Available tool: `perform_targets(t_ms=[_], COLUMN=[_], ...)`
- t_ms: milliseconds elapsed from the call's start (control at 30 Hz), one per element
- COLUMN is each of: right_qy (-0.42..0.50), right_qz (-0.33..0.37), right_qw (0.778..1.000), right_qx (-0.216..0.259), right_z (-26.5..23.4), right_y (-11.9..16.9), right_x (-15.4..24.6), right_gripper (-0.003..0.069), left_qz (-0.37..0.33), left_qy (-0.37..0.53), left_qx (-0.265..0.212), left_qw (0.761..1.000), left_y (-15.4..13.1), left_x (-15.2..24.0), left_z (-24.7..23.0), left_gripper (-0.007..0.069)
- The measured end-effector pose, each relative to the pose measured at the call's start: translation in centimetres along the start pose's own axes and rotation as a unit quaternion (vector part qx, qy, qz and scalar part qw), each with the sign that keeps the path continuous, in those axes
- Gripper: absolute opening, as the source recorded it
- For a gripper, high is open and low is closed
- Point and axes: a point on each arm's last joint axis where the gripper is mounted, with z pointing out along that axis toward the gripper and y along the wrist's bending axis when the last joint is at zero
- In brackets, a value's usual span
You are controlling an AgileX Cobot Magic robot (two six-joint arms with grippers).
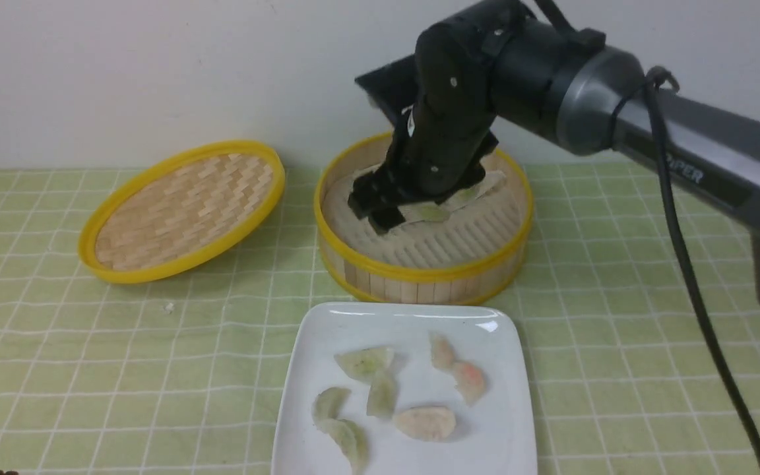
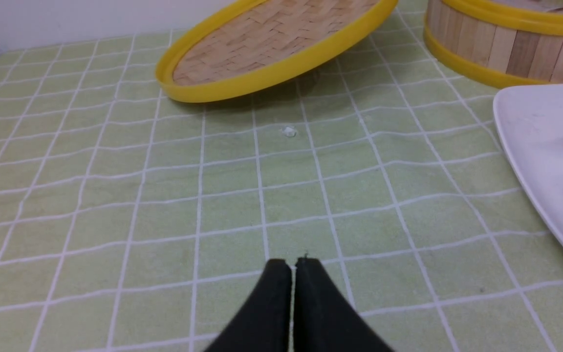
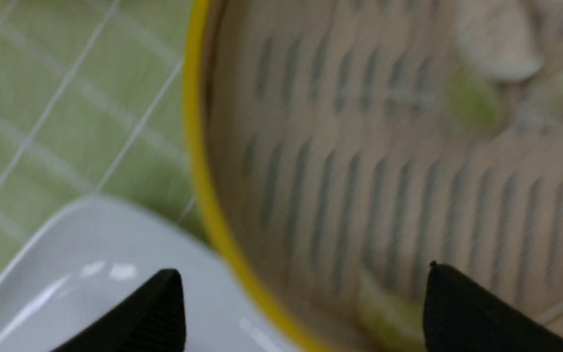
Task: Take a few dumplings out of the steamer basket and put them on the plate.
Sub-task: Use the right arm to grab a dumpling from inside the steamer
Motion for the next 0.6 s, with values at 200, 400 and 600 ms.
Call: perform_targets(t_ms=[200, 400, 600], right_qy=[-0.014, -0.011, -0.019], right_qz=[0.036, 0.029, 0.013], right_qw=[0.999, 0.999, 1.0], right_qx=[0.026, 0.017, 0.005], right_z=[4.4, 9.8, 12.9], right_y=[-4.2, -5.5, -5.1], right_x=[-1.0, -0.5, 0.0], right_gripper=[0.0591, 0.0591, 0.0591], left_qz=[0.0, 0.0, 0.0], left_qy=[0.0, 0.0, 0.0], left_qx=[0.0, 0.0, 0.0], left_qw=[1.0, 1.0, 1.0], left_y=[0.0, 0.0, 0.0], left_x=[0.0, 0.0, 0.0], left_z=[0.0, 0.0, 0.0], left_gripper=[-0.0006, -0.0006, -0.0006])
